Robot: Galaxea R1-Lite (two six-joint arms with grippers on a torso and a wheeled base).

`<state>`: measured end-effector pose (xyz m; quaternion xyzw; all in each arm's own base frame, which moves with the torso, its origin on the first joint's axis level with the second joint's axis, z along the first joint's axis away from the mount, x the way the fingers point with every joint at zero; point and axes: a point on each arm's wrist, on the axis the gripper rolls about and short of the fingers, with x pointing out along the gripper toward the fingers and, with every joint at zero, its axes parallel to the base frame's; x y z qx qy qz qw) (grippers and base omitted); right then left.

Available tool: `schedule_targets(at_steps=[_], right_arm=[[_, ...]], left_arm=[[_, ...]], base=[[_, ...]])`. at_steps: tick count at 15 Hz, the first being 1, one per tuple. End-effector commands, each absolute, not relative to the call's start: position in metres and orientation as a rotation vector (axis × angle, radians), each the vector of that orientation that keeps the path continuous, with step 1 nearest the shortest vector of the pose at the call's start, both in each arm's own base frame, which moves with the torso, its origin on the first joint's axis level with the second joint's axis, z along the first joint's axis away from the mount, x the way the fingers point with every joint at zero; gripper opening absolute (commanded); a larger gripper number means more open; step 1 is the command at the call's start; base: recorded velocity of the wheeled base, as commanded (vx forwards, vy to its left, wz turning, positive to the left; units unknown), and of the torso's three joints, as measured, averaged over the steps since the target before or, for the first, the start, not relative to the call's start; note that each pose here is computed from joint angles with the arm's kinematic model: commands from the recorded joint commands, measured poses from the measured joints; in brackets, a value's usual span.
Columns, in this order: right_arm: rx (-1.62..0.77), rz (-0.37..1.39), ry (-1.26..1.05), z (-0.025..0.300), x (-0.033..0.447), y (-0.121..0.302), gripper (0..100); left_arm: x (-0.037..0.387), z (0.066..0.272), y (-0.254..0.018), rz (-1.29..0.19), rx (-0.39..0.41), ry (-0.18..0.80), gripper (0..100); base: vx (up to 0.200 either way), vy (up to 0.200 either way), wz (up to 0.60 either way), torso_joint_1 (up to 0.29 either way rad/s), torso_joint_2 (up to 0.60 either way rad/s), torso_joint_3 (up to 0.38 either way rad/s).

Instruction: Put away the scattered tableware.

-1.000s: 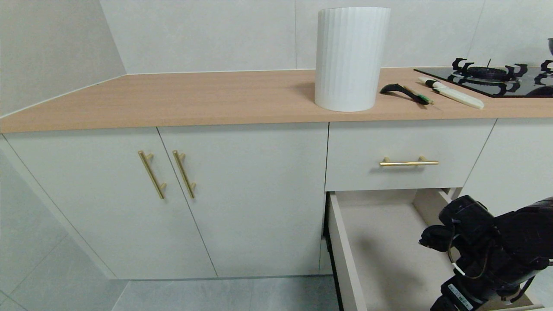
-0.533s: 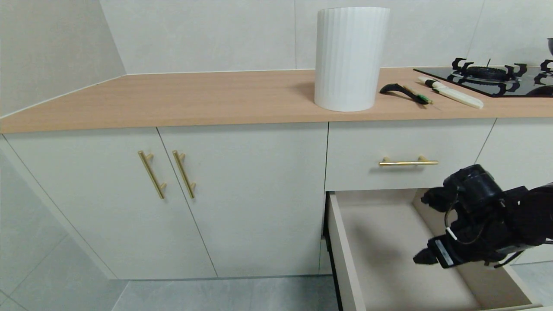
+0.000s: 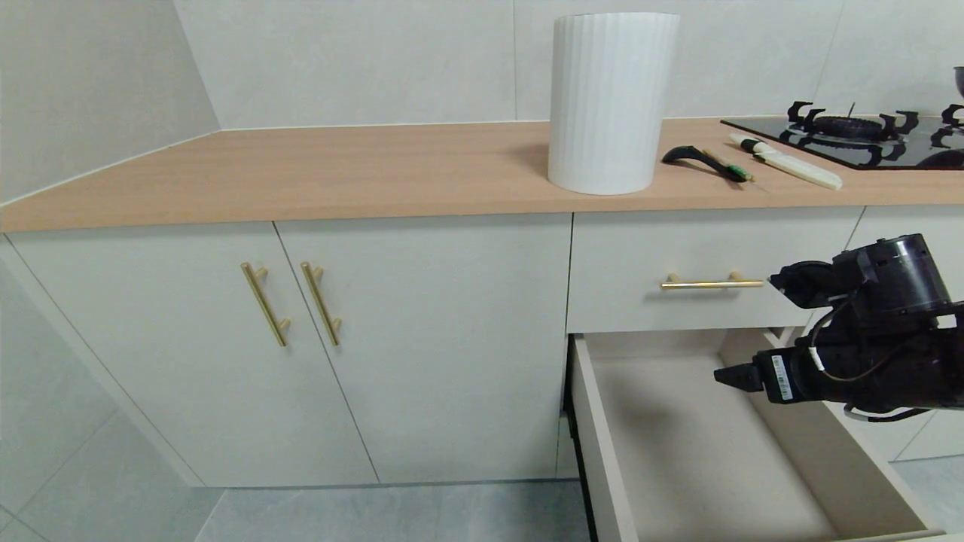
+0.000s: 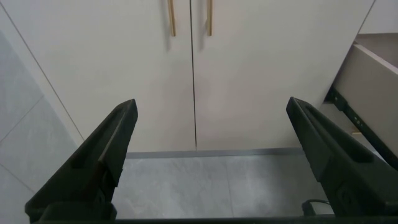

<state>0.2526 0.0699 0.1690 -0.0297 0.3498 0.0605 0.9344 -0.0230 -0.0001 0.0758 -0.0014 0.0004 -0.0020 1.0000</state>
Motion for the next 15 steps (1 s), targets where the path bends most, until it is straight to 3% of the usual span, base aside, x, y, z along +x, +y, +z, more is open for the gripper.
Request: schedule_targets(at_steps=[1,5,15], right_arm=[[-0.057,0.126,0.696,0.1737,0.2497,0.0692,100],[-0.056,0.126,0.69,0.175,0.249,0.069,100],[-0.051,0.125,0.674,0.1733,0.2536,0.0699,100]], left_arm=[[-0.023,0.076,-0.0001,-0.003,-0.003,0.0,100],[-0.0228,0.0756,-0.0001,-0.003,-0.003,0.003,100],[-0.0229,0.0756,-0.0001,-0.003,-0.003,0.002,100]], base=[[0.0,0.0,0.0,0.0,0.0,0.0],[0.0,0.0,0.0,0.068,-0.22,-0.239],[0.0,0.0,0.0,0.165,-0.48,-0.296]])
